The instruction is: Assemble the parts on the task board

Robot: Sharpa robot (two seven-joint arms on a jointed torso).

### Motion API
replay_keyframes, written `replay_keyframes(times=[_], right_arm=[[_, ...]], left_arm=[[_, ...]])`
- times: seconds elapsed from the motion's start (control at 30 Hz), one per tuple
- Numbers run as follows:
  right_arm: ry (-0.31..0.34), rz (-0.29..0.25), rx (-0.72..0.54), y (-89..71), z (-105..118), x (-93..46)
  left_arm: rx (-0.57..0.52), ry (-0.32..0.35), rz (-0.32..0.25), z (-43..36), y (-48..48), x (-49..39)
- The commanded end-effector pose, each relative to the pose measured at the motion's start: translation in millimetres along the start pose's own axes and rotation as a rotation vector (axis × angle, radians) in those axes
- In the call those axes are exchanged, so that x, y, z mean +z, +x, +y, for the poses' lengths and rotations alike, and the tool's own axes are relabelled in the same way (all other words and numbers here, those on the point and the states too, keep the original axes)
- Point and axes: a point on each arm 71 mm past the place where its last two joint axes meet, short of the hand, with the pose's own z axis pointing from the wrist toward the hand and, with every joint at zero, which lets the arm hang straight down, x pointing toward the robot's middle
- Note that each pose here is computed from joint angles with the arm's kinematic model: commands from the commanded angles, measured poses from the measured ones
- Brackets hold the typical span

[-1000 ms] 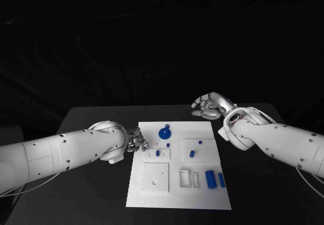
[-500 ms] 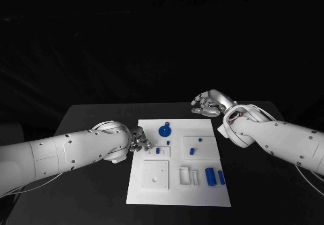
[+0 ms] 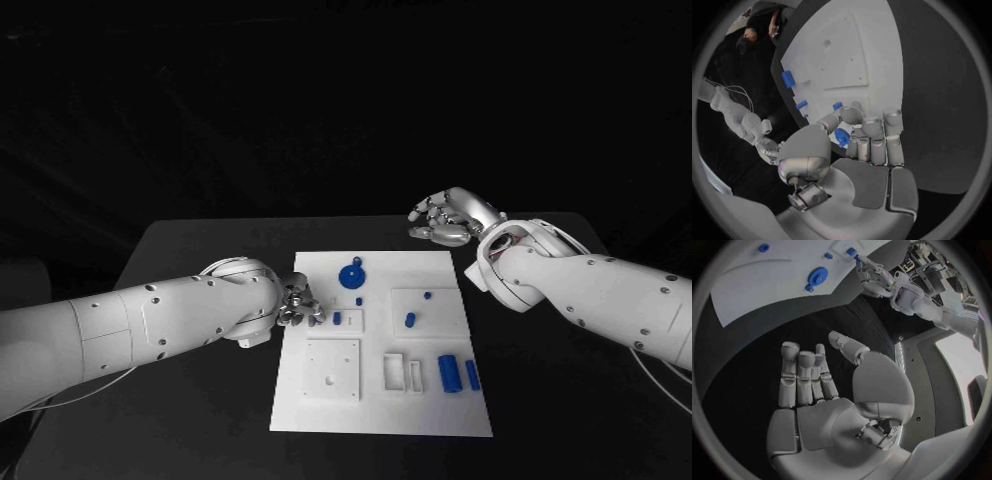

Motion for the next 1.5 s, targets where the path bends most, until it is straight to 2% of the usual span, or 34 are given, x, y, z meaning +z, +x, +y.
replay_keyframes(times=[0.03, 0.73, 1.5], right_arm=[[-0.014, 0.005, -0.001, 0.4, 1.7, 0.3], [-0.012, 0.007, 0.000, 0.1, 1.4, 0.0], [-0.014, 0.011, 0.001, 1.2, 2.5, 0.5]], left_arm=[[0.014, -0.002, 0.024, -0.9, 2.7, 1.2], [0.016, -0.009, 0.027, 3.1, 3.7, 4.4], [0.029, -0.017, 0.049, -1.3, 6.8, 10.0]])
